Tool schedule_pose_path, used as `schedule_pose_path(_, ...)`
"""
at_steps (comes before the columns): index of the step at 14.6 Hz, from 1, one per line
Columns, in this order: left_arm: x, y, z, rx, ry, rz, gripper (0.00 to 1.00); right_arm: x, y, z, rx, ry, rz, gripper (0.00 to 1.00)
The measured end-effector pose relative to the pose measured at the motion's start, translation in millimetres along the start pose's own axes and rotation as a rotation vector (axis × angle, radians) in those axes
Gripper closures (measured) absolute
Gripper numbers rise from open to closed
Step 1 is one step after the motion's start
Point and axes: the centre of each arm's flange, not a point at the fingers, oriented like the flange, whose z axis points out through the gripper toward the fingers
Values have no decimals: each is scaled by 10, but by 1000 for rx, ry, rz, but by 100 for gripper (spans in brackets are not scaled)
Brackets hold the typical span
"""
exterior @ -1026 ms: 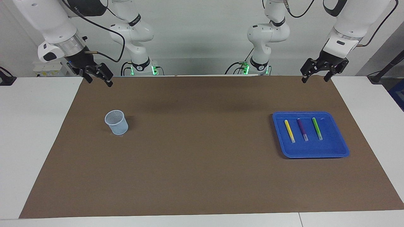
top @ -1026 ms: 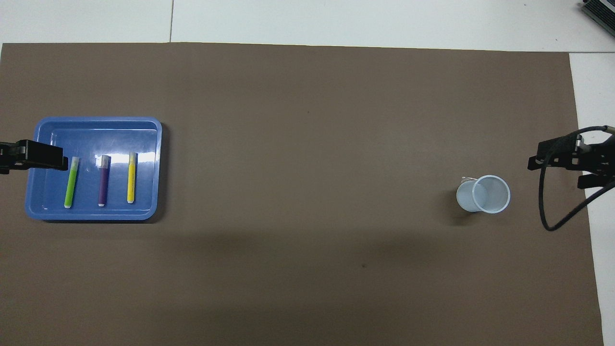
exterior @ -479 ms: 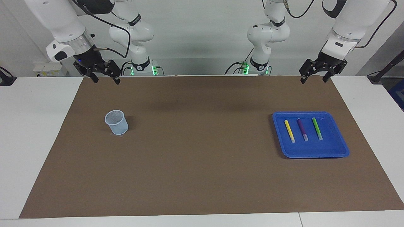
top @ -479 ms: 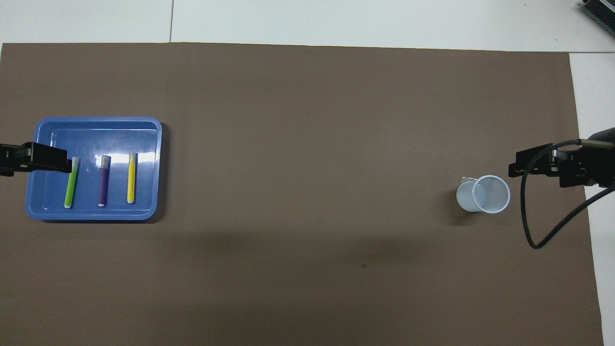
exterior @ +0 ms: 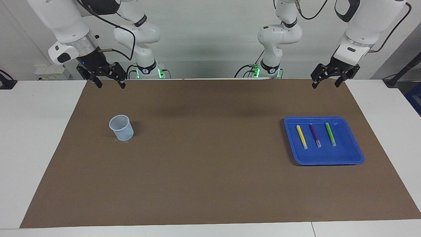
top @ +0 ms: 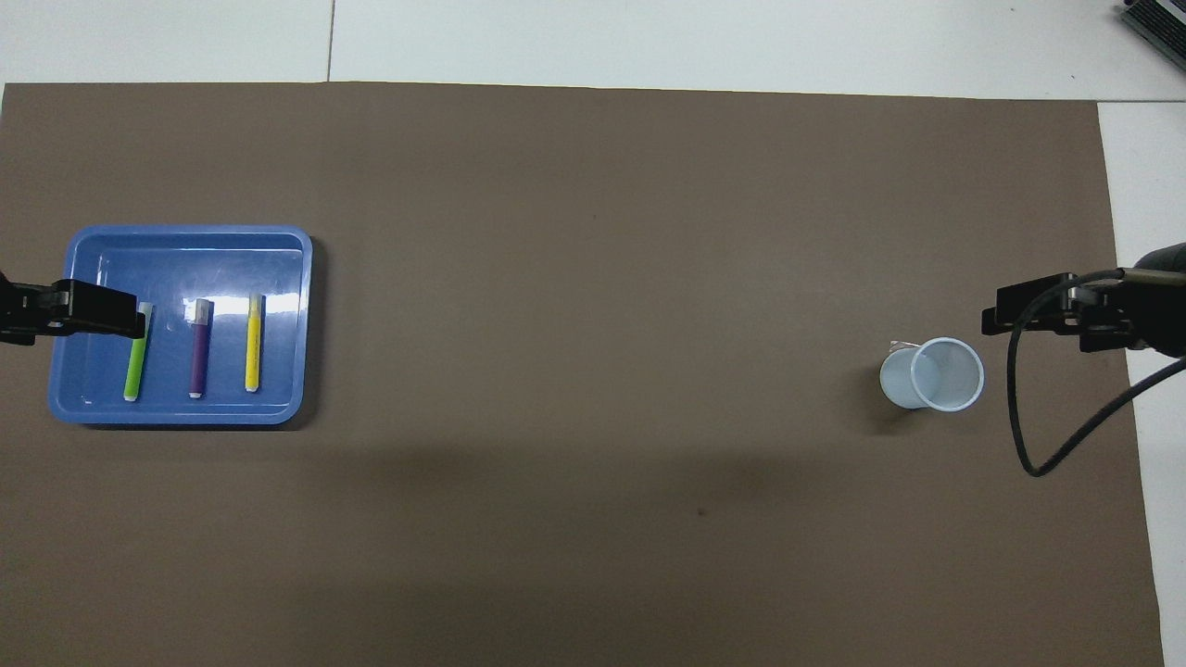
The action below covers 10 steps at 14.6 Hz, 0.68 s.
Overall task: Transfer and insert pens with both arms
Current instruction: 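Move the left gripper over the yellow pen while the right gripper nears the cup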
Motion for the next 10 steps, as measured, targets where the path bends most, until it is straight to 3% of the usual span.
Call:
schedule_pose_path(3, 13, -15, 255, 0, -5, -3, 0, -94, -379, 21, -2, -4, -69, 0)
schedule_pose_path(10, 16, -67, 858, -7, -16, -7, 0, -138, -452, 30, 46, -14, -87, 0)
